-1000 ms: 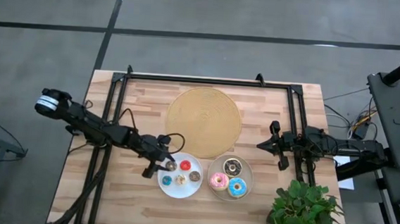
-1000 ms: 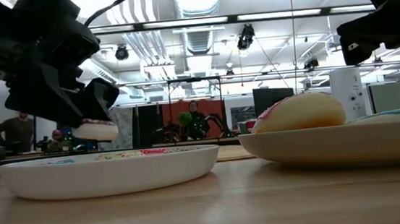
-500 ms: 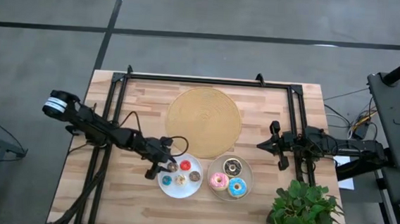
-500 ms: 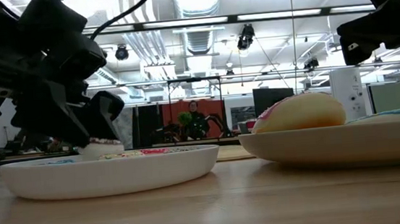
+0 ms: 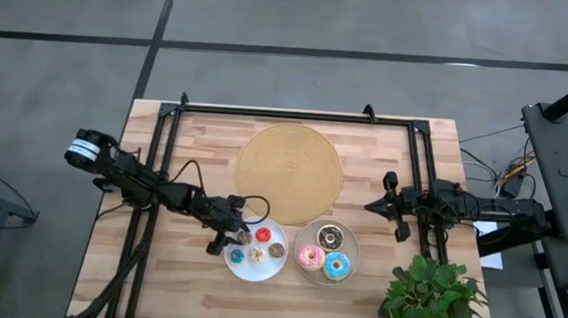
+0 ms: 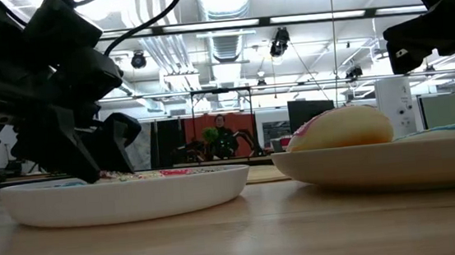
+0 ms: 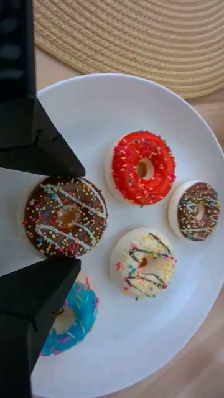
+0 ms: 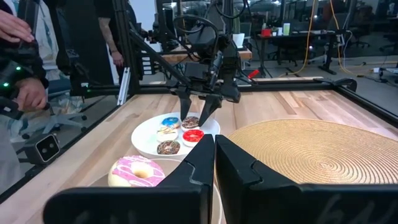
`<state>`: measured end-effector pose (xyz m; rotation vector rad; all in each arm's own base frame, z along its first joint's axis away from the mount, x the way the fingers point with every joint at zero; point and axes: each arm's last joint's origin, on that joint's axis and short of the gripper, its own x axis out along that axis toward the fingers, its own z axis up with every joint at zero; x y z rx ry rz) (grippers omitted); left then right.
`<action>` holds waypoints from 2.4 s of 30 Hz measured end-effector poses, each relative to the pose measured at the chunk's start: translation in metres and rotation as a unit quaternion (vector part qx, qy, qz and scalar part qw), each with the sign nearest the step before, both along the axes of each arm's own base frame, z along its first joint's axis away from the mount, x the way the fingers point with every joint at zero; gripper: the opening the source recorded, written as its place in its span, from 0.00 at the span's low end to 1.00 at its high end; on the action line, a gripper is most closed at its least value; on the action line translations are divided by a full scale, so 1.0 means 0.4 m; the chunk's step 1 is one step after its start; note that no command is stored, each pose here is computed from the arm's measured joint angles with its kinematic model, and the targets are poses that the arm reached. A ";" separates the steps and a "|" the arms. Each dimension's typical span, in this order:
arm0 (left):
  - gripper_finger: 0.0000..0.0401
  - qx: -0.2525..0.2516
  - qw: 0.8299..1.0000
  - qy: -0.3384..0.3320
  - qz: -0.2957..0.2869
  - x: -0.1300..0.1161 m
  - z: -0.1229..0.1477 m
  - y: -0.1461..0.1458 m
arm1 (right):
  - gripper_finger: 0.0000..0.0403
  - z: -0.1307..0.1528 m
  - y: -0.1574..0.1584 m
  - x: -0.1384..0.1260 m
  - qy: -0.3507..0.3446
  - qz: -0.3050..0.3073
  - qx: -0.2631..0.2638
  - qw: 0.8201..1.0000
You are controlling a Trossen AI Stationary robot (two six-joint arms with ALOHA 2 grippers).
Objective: Pick & Place donuts
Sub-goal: Put the small brown donut on the white plate, then return to Home Position
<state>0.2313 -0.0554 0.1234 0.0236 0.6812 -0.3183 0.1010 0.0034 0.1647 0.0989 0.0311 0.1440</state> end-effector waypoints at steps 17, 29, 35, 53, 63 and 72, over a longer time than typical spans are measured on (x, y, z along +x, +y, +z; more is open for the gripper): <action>0.58 -0.007 1.000 0.003 0.007 0.000 0.000 0.000 | 0.02 0.000 0.000 0.000 0.000 0.000 0.000 1.000; 0.58 -0.014 1.000 -0.022 0.006 -0.003 0.028 0.001 | 0.02 0.000 0.000 0.000 0.000 0.000 0.000 1.000; 0.58 -0.019 0.998 -0.059 0.004 -0.013 0.072 0.003 | 0.02 0.000 0.000 0.000 0.000 0.000 0.000 1.000; 0.55 0.021 0.991 -0.126 0.043 -0.085 0.139 0.036 | 0.02 0.000 0.000 0.000 0.000 0.000 0.000 1.000; 0.31 0.035 0.983 -0.159 0.085 -0.107 0.155 0.082 | 0.02 0.000 0.000 0.000 0.000 0.000 0.000 1.000; 0.04 0.036 0.978 -0.178 0.101 -0.135 0.147 0.118 | 0.02 0.000 0.000 0.000 0.000 0.000 0.000 1.000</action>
